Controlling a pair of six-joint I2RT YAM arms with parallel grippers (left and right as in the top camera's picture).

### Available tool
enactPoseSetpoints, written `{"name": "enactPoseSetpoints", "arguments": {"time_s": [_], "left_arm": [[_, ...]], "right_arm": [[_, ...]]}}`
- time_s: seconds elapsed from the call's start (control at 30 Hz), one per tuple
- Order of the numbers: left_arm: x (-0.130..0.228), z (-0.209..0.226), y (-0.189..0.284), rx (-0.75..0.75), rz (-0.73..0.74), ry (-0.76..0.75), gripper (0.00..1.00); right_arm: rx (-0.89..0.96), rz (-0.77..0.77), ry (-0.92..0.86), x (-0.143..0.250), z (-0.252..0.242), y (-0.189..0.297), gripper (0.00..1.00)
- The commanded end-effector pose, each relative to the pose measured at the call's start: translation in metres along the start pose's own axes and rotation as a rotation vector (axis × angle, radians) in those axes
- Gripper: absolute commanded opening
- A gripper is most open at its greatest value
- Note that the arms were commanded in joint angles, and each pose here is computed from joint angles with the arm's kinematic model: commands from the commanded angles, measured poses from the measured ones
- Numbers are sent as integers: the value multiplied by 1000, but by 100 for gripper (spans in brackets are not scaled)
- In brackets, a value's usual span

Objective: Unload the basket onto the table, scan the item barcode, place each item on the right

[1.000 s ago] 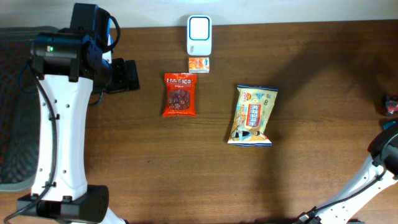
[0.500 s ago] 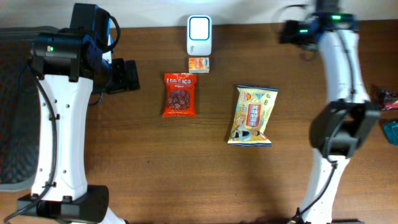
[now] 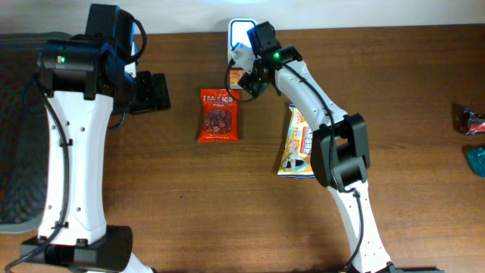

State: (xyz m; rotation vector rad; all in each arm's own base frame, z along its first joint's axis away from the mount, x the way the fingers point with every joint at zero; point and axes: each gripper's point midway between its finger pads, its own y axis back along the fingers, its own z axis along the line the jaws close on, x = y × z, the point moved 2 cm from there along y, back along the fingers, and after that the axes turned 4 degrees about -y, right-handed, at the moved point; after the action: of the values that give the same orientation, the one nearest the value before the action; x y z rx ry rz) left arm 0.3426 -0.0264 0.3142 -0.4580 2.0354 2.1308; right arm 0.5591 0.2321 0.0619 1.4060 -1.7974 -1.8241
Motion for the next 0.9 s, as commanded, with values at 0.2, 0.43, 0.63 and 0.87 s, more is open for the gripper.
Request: {"name": "enactPoseSetpoints", "arguments": {"time_s": [0.2, 0.43, 0.63, 0.87], "left_arm": [[0, 1, 2, 9, -3, 14, 99], [0, 1, 2, 9, -3, 13, 99], [0, 1, 2, 9, -3, 13, 99], [0, 1, 2, 9, -3, 13, 99]], "right_arm": [[-179, -75, 8, -10, 31, -3, 59], [-205, -21, -4, 10, 40, -31, 46], [-223, 50, -175, 16, 43, -14, 4], [-207, 223, -261, 33, 43, 66, 5]]}}
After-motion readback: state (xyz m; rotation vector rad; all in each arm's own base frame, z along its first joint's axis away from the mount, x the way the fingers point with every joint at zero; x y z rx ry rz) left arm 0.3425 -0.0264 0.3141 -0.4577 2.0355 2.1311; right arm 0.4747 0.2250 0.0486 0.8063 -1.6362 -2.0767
